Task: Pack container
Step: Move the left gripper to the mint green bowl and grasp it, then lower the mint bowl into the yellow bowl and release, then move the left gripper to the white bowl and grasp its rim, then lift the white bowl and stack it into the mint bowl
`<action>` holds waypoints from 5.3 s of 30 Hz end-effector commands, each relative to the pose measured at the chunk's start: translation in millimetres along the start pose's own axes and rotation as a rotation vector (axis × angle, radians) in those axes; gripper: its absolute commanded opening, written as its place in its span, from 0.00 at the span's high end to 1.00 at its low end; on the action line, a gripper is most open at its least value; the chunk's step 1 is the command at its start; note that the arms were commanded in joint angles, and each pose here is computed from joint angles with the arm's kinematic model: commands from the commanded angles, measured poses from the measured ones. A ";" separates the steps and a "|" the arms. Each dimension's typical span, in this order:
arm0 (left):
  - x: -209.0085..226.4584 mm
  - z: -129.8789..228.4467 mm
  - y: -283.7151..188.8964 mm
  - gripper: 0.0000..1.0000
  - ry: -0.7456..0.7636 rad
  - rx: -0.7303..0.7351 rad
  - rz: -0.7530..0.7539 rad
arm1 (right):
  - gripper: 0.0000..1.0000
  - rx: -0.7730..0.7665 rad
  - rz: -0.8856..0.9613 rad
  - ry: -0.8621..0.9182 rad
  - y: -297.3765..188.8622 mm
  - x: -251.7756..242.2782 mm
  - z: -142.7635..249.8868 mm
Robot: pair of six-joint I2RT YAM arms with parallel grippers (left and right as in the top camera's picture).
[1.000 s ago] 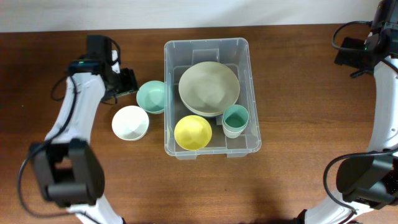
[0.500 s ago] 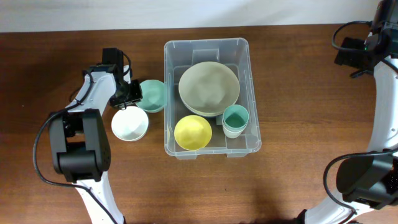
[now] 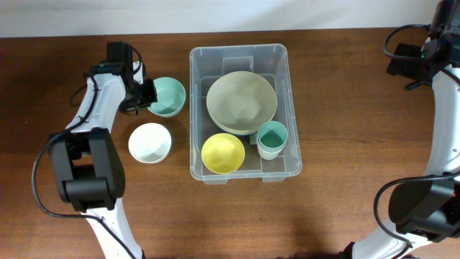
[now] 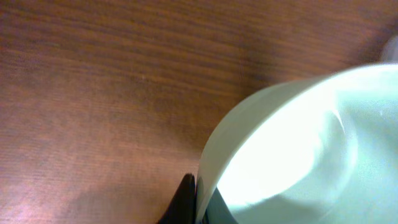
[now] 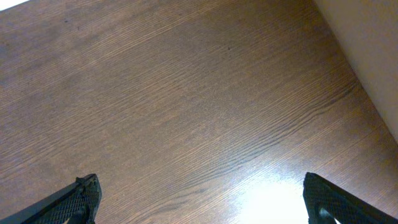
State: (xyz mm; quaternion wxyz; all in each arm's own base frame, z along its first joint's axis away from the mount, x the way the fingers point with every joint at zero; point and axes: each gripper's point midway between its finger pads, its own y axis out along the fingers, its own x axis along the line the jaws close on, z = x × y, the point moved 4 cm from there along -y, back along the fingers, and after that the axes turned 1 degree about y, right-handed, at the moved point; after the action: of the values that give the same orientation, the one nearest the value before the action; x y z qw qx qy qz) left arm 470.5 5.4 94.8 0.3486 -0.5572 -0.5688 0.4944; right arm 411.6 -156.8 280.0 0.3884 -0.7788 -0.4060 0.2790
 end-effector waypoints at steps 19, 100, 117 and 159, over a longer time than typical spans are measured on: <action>-132.5 88.2 -163.9 0.99 0.381 0.026 0.104 | 0.01 0.002 -0.001 0.009 0.8 0.1 0.2; 53.9 146.3 -5.9 0.68 -0.242 0.096 -0.107 | 0.01 0.002 -0.001 0.008 0.8 0.1 0.2; 31.0 67.4 -115.2 0.99 -0.192 -0.196 -0.101 | 0.01 0.002 -0.001 0.008 0.8 0.1 0.2; -156.7 138.1 -135.8 0.73 0.304 -0.048 0.116 | 0.01 0.002 -0.001 0.008 0.8 0.1 0.2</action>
State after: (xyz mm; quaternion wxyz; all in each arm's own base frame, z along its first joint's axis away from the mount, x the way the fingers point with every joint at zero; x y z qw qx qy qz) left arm 323.5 -154.8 209.3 0.3892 -0.6609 -0.4947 0.4086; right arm 411.5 -156.7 280.2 0.3882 -0.7788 -0.4061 0.2790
